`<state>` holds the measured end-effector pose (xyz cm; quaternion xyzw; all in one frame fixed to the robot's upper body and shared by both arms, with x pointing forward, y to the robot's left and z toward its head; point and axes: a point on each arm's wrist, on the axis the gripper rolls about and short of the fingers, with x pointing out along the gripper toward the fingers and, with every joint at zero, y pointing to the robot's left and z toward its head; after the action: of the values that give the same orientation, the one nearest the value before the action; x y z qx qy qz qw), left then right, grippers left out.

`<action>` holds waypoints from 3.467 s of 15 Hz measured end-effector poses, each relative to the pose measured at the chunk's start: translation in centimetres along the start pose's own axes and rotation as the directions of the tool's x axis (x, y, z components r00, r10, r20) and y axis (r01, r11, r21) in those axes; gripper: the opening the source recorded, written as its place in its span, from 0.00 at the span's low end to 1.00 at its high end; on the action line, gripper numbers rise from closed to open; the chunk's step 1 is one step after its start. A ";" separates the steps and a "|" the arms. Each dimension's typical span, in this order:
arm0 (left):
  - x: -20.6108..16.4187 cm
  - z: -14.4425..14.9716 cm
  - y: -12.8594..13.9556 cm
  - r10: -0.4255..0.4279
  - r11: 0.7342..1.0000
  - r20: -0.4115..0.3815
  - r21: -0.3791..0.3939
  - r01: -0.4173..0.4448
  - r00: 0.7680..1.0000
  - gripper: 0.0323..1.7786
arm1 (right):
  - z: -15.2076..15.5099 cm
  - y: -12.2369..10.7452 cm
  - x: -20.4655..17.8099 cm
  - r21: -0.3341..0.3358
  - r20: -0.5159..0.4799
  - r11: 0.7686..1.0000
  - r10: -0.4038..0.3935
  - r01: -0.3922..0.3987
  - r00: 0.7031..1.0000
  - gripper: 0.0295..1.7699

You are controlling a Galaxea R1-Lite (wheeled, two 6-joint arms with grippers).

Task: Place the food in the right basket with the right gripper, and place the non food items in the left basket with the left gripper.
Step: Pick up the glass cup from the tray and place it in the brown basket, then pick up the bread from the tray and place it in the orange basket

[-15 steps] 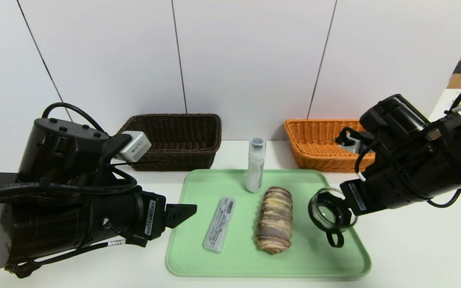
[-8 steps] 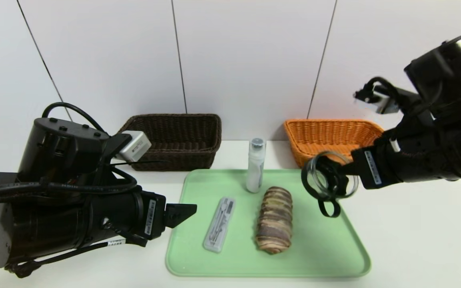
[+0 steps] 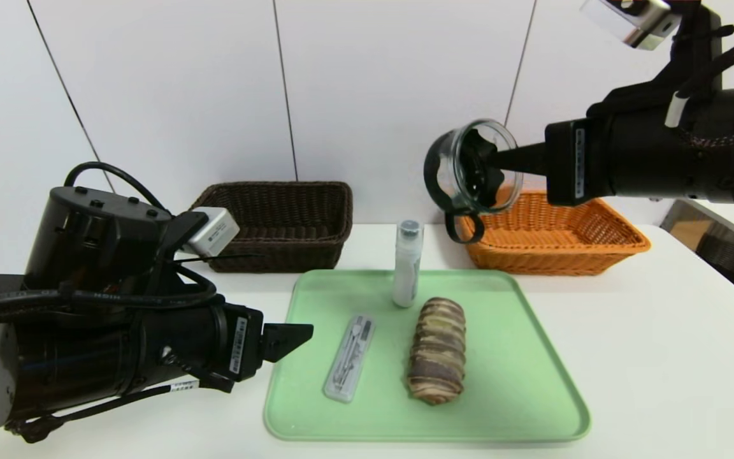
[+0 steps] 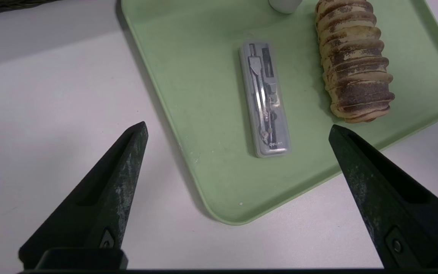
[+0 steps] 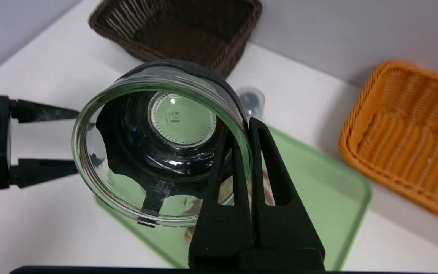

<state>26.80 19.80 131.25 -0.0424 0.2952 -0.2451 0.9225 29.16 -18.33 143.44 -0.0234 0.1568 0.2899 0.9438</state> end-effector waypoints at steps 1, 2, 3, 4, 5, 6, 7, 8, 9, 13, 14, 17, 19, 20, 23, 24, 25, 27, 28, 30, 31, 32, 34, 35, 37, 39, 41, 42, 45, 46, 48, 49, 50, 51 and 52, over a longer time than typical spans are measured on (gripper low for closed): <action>0.0 0.0 0.0 0.000 1.000 0.000 0.000 0.000 1.000 0.95 | 0.3 0.2 0.4 -0.018 0.028 1.000 0.007 -0.006 1.000 0.03; 0.0 0.0 0.0 0.000 1.000 0.000 0.000 0.000 1.000 0.95 | 0.5 0.3 0.9 -0.032 0.050 0.999 0.011 -0.010 0.999 0.03; 0.0 0.0 0.0 0.000 1.000 0.000 0.001 0.000 1.000 0.95 | 0.6 0.4 1.6 -0.043 0.065 0.999 0.014 -0.011 0.998 0.03; 0.0 0.0 0.0 0.000 1.000 0.000 0.000 0.000 1.000 0.95 | 0.7 0.4 2.4 -0.048 0.075 0.999 0.015 -0.012 0.997 0.03; 0.0 0.0 0.0 0.000 1.000 0.001 0.000 0.000 1.000 0.95 | 0.8 0.5 3.3 -0.049 0.078 0.999 0.018 -0.014 0.997 0.03; 0.0 0.0 0.0 0.000 1.000 0.001 0.000 0.000 1.000 0.95 | 0.8 0.6 4.3 -0.051 0.077 0.999 0.022 -0.018 0.997 0.03; 0.0 0.0 0.0 0.000 1.000 0.002 0.000 0.000 1.000 0.95 | 0.8 0.7 5.3 -0.052 0.080 0.998 0.025 -0.021 0.996 0.03; -0.1 0.0 0.0 0.001 1.000 0.003 0.000 -0.001 1.000 0.95 | 0.9 0.9 6.4 -0.056 0.089 0.998 0.029 -0.024 0.996 0.03; -0.1 0.0 0.0 0.000 1.000 0.004 -0.001 0.000 1.000 0.95 | 0.9 1.0 7.4 -0.062 0.094 0.998 0.030 -0.025 0.995 0.03; -0.2 0.1 0.0 -0.001 1.000 0.008 0.000 0.001 1.000 0.95 | 1.0 1.4 11.3 -0.075 0.103 0.997 0.037 -0.029 0.994 0.03; -0.3 0.1 0.0 -0.001 1.000 0.008 0.001 0.001 1.000 0.95 | 1.2 1.5 12.2 -0.076 0.110 0.997 0.039 -0.031 0.993 0.03; -0.6 0.1 0.0 -0.004 1.000 0.014 0.002 0.004 1.000 0.95 | 1.2 1.8 15.1 -0.077 0.123 0.997 0.041 -0.031 0.992 0.03; -0.8 0.1 0.0 -0.005 1.000 0.019 0.001 0.005 1.000 0.95 | 1.0 1.9 17.1 -0.081 0.125 0.996 0.041 -0.031 0.991 0.03; -0.9 0.1 0.0 -0.005 1.000 0.021 0.000 0.005 1.000 0.95 | 0.9 2.0 18.1 -0.083 0.126 0.996 0.041 -0.031 0.991 0.03; -1.3 0.0 0.1 -0.008 1.000 0.027 0.002 0.008 1.000 0.95 | 0.3 2.1 20.9 -0.087 0.136 0.996 0.043 -0.032 0.990 0.03; -1.5 0.1 0.1 -0.010 1.000 0.032 0.002 0.010 0.999 0.95 | 0.0 2.1 21.9 -0.095 0.155 0.995 0.051 -0.037 0.987 0.03; -1.6 0.1 0.1 -0.012 1.000 0.037 0.003 0.012 0.999 0.95 | -0.4 2.0 22.9 -0.116 0.177 0.992 0.061 -0.040 0.982 0.03; -1.9 0.2 0.1 -0.013 1.000 0.044 0.003 0.013 0.999 0.95 | -1.6 1.9 24.8 -0.168 0.194 0.985 0.065 -0.033 0.979 0.03; -1.9 0.2 0.1 -0.014 1.000 0.048 0.003 0.014 0.999 0.95 | -2.4 1.8 25.6 -0.175 0.180 0.984 0.064 -0.032 0.982 0.03; -2.0 0.2 0.1 -0.016 1.000 0.051 0.003 0.016 0.999 0.95 | -3.8 1.8 27.3 -0.182 0.179 0.983 0.058 -0.025 0.982 0.03; -2.1 0.2 0.1 -0.017 1.000 0.052 0.002 0.017 0.999 0.95 | -4.5 1.8 28.0 -0.193 0.181 0.981 0.052 -0.016 0.982 0.03; -2.1 0.2 0.1 -0.018 1.000 0.050 0.003 0.018 0.999 0.95 | -5.1 1.8 28.5 -0.198 0.172 0.980 0.048 -0.013 0.984 0.03; -2.1 0.0 0.1 -0.016 1.000 0.046 0.003 0.016 0.999 0.95 | -5.7 1.8 28.9 -0.201 0.154 0.979 0.044 -0.012 0.987 0.03; -2.1 -0.1 0.2 -0.016 1.000 0.045 0.002 0.016 0.999 0.95 | -5.7 1.8 28.9 -0.204 0.150 0.979 0.044 -0.012 0.988 0.03; -2.1 -0.2 0.2 -0.017 1.000 0.043 0.002 0.017 0.999 0.95 | -5.5 1.8 28.6 -0.209 0.134 0.978 0.035 -0.006 0.990 0.03; -2.1 -0.2 0.2 -0.017 1.000 0.043 0.003 0.017 0.999 0.95 | -5.2 1.9 28.3 -0.209 0.134 0.978 0.015 0.013 0.991 0.03; -2.2 -0.2 0.2 -0.019 1.000 0.044 0.004 0.018 0.999 0.95 | -4.8 2.0 27.9 -0.212 0.143 0.977 0.016 0.015 0.990 0.03; -2.2 -0.2 0.2 -0.018 1.000 0.044 0.003 0.018 0.999 0.95 | -4.6 2.0 27.8 -0.217 0.147 0.976 0.015 0.018 0.989 0.03; -2.2 -0.1 0.2 -0.019 1.000 0.048 0.003 0.018 0.999 0.95 | -4.4 2.1 27.6 -0.231 0.154 0.972 0.005 0.032 0.988 0.21; -2.3 -0.1 0.2 -0.018 1.000 0.049 0.003 0.018 0.999 0.95 | -4.4 2.2 27.6 -0.235 0.155 0.972 0.007 0.030 0.988 0.29; -2.3 -0.1 0.2 -0.019 1.000 0.050 0.003 0.019 0.999 0.95 | -4.3 2.2 27.5 -0.246 0.156 0.969 0.009 0.030 0.988 0.45; -2.3 -0.1 0.2 -0.019 1.000 0.051 0.002 0.019 0.999 0.95 | -4.3 2.3 27.5 -0.248 0.157 0.968 0.008 0.031 0.988 0.51; -2.3 -0.1 0.2 -0.019 1.000 0.051 0.002 0.019 0.999 0.95 | -4.3 2.4 27.4 -0.248 0.158 0.968 0.010 0.030 0.987 0.57; -2.3 -0.1 0.2 -0.020 1.000 0.052 0.003 0.020 0.998 0.95 | -4.2 2.6 27.3 -0.249 0.160 0.968 0.014 0.026 0.987 0.61; -2.3 -0.1 0.2 -0.019 1.000 0.053 0.002 0.019 0.998 0.95 | -4.0 2.8 27.1 -0.249 0.164 0.968 0.018 0.024 0.986 0.66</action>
<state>25.19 21.05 132.39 -0.0511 0.2698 -0.2529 0.9277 47.68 -1.91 131.43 -0.1186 0.0404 0.3070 0.9434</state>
